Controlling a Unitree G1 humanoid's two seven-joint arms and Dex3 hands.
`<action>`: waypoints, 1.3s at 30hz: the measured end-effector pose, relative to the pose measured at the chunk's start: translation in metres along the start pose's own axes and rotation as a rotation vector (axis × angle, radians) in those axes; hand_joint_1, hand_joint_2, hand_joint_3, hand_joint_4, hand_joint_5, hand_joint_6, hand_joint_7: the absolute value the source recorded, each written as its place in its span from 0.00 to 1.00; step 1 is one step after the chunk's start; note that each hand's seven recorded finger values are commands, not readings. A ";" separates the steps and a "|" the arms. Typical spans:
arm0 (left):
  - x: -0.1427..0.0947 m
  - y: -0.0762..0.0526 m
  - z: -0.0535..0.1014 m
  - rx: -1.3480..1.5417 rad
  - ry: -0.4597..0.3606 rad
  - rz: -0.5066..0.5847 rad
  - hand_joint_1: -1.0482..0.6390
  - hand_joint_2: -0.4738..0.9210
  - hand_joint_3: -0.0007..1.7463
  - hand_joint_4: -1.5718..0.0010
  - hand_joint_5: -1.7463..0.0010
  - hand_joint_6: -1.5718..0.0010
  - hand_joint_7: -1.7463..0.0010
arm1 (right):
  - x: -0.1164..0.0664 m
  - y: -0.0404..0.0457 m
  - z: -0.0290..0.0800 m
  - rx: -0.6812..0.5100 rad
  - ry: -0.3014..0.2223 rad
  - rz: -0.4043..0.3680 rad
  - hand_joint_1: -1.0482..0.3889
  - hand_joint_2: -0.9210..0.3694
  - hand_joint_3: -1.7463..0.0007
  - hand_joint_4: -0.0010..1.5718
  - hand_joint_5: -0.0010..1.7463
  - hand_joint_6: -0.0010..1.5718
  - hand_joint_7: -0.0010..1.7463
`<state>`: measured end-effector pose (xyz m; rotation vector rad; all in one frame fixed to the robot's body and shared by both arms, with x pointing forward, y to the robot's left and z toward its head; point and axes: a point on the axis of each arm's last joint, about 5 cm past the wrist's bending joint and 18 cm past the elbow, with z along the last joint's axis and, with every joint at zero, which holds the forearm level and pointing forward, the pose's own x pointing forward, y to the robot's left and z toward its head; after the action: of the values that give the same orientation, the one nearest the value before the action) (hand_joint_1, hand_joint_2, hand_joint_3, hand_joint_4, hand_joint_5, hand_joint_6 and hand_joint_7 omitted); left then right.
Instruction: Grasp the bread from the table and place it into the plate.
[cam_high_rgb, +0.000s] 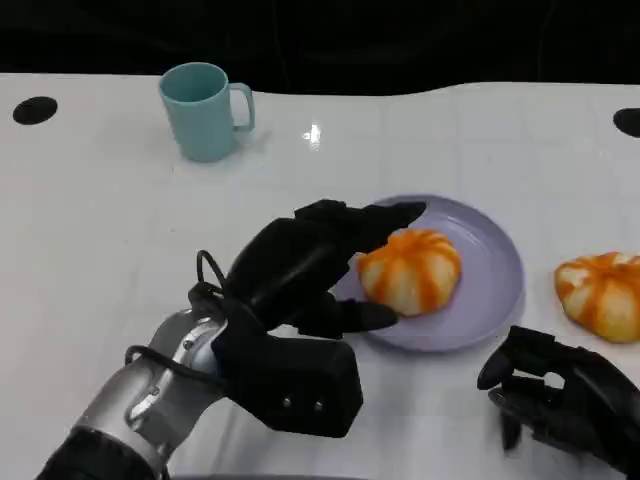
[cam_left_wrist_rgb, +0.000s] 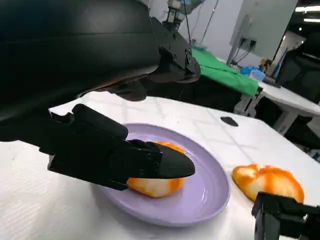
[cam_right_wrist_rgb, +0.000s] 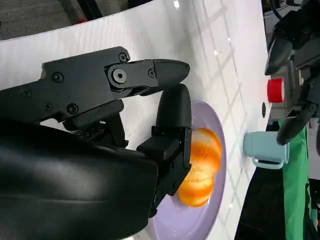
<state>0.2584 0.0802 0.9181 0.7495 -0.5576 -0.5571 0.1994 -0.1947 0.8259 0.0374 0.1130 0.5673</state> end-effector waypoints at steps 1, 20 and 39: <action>-0.006 -0.002 -0.001 -0.052 -0.016 0.050 0.36 1.00 0.21 0.86 0.30 0.75 0.68 | 0.000 0.0004 0.000 0.000 0.000 0.001 0.37 0.00 0.84 0.43 1.00 0.41 0.81; -0.065 -0.026 0.000 -0.708 0.060 0.280 0.38 1.00 0.22 0.66 0.29 0.69 0.43 | 0.001 0.0016 0.001 0.004 0.010 0.002 0.38 0.00 0.84 0.42 1.00 0.41 0.81; -0.101 -0.041 -0.003 -1.147 0.211 0.375 0.28 1.00 0.15 0.53 0.18 0.58 0.40 | 0.000 0.0044 0.003 0.005 0.025 -0.012 0.39 0.00 0.84 0.41 1.00 0.42 0.80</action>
<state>0.1769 0.1221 0.8588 -0.3835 -0.1060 -0.3512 0.1974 -0.1911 0.8294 0.0347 0.1387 0.5557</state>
